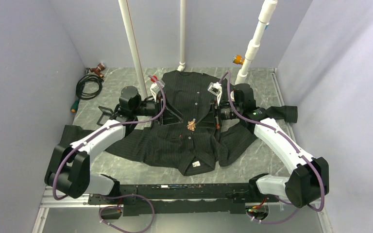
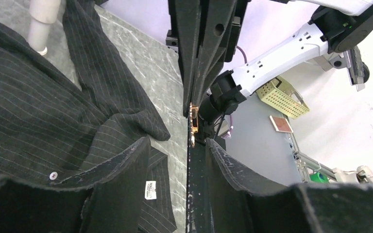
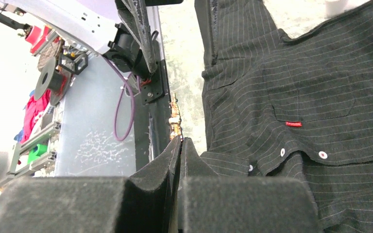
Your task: Remove the brooch from the garment
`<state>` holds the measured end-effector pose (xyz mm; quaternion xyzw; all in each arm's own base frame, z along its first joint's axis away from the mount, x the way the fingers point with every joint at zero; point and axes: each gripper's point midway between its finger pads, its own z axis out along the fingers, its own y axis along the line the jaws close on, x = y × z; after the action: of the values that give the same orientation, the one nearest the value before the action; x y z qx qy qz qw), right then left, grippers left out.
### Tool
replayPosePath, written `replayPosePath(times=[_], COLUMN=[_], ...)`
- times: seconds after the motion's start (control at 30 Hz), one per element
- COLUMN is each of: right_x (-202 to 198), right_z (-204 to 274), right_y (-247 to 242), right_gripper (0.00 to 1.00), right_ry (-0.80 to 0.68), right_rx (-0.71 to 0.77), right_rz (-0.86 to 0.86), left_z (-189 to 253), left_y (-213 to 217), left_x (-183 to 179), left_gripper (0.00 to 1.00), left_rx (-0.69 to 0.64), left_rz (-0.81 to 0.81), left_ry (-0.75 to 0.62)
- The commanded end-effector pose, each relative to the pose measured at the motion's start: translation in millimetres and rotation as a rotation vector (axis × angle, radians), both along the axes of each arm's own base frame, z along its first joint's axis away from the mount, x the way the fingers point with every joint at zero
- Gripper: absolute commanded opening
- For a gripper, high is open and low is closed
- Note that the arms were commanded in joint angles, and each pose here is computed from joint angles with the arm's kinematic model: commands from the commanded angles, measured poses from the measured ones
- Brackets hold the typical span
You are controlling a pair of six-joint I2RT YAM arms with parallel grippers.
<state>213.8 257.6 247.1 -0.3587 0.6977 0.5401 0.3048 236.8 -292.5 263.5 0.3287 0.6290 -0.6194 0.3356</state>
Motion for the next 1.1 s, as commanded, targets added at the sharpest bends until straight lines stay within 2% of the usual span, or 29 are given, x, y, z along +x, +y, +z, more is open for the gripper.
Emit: replayPosePath(times=[0.0, 0.2, 0.3, 0.53, 0.57, 0.7, 0.8, 0.87, 0.97, 1.0, 1.07], right_x=[-7.3, -10.6, -13.7, -12.8, -11.7, -2.0, 15.4, 16.9, 22.2, 24.3, 23.6], right_z=[24.9, 20.4, 16.3, 12.6, 13.0, 17.7, 17.6, 23.2, 38.4, 44.2, 50.8], right_y=[2.2, 4.5, 5.6, 6.6, 6.3, 0.1, -12.4, -21.4, -30.6, -33.4, -38.1], right_gripper=[0.0, 0.0, 0.0, 0.0, 0.0, 0.0, 0.0, 0.0, 0.0, 0.0, 0.0], right_ry=[-0.081, -0.068, -0.073, -0.096, -0.106, -0.261, -0.408, -0.482, -0.574, -0.622, -0.746], right_rx=[0.053, 0.052, 0.033, 0.002, -0.001, -0.059, -0.187, -0.242, -0.302, -0.308, -0.321], right_rz=[0.052, 0.067, 0.073, 0.068, 0.063, 0.058, 0.037, 0.035, 0.027, 0.013, 0.011], left_z=[13.0, 10.6, 3.5, 0.4, 0.7, 2.0, -1.3, -3.1, -3.8, -2.3, -0.9], left_y=[1.2, -13.0, -19.5, -22.1, -21.9, -16.7, -8.9, -4.5, 0.7, 2.5, 6.2], left_x=[-12.3, -22.6, -24.1, -28.2, -30.0, -41.1, -44.0, -46.2, -48.3, -47.1, -44.7], left_gripper=[0.5, 0.5, 0.47, 0.3, 0.34, 0.67, 0.77, 0.9, 0.92, 0.98, 0.99], left_rx=[-0.032, -0.021, 0.014, 0.029, 0.028, 0.04, 0.08, 0.109, 0.146, 0.156, 0.178], left_rz=[-0.036, -0.08, -0.092, -0.116, -0.129, -0.209, -0.245, -0.256, -0.265, -0.261, -0.252], left_ry=[-0.071, -0.062, -0.052, -0.055, -0.055, -0.044, -0.01, 0.011, 0.01, 0.0, -0.05])
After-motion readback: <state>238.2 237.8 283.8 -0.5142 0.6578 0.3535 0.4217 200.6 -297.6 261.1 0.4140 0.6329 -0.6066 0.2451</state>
